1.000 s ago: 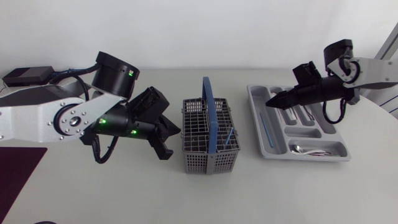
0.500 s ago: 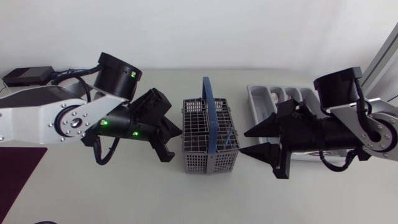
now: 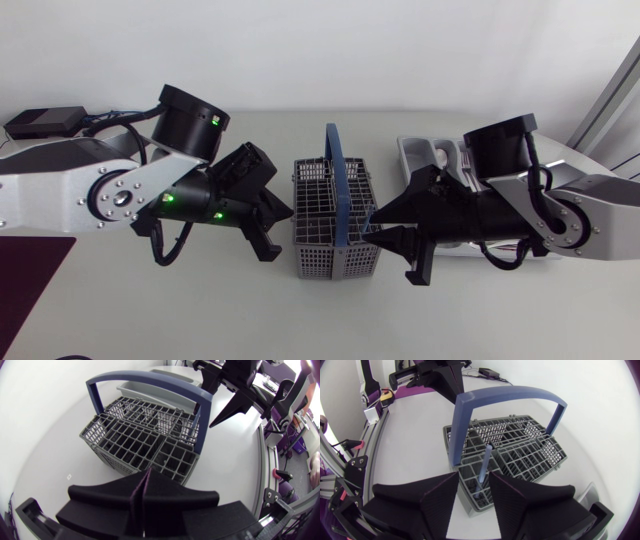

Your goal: Unload the cutlery basket into the drawer organizer.

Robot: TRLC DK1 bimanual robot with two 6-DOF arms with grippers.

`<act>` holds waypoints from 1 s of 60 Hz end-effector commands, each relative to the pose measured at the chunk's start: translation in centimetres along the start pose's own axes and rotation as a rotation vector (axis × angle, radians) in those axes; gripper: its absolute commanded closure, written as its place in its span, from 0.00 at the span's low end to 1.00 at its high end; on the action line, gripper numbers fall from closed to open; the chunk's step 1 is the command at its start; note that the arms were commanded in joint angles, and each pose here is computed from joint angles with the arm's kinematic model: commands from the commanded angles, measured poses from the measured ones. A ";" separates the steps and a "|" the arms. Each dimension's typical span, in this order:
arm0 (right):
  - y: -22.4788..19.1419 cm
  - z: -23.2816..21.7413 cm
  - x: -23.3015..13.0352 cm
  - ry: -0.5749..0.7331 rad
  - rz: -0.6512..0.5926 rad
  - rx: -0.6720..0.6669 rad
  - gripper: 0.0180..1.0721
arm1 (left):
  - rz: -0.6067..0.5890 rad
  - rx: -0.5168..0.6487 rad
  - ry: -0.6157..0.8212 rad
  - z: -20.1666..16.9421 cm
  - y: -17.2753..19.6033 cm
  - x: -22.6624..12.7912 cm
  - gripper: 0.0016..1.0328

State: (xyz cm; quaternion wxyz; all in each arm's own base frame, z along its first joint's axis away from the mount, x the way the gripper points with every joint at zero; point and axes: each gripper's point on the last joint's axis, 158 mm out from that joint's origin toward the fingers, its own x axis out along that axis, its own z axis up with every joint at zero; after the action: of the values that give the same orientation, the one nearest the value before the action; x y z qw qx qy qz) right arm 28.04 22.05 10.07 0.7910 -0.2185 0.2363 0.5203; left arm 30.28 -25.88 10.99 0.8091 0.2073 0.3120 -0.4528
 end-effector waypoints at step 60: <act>-2.2 8.4 -7.3 -0.173 -0.139 0.025 0.94 | -0.005 0.020 0.004 -0.2 -0.5 -0.3 0.86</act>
State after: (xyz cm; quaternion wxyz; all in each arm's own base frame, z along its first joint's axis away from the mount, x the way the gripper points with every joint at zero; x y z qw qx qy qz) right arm 28.42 21.43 18.43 0.8326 -0.1881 0.1805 0.4887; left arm 30.23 -25.90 11.14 0.8096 0.2074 0.3101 -0.4532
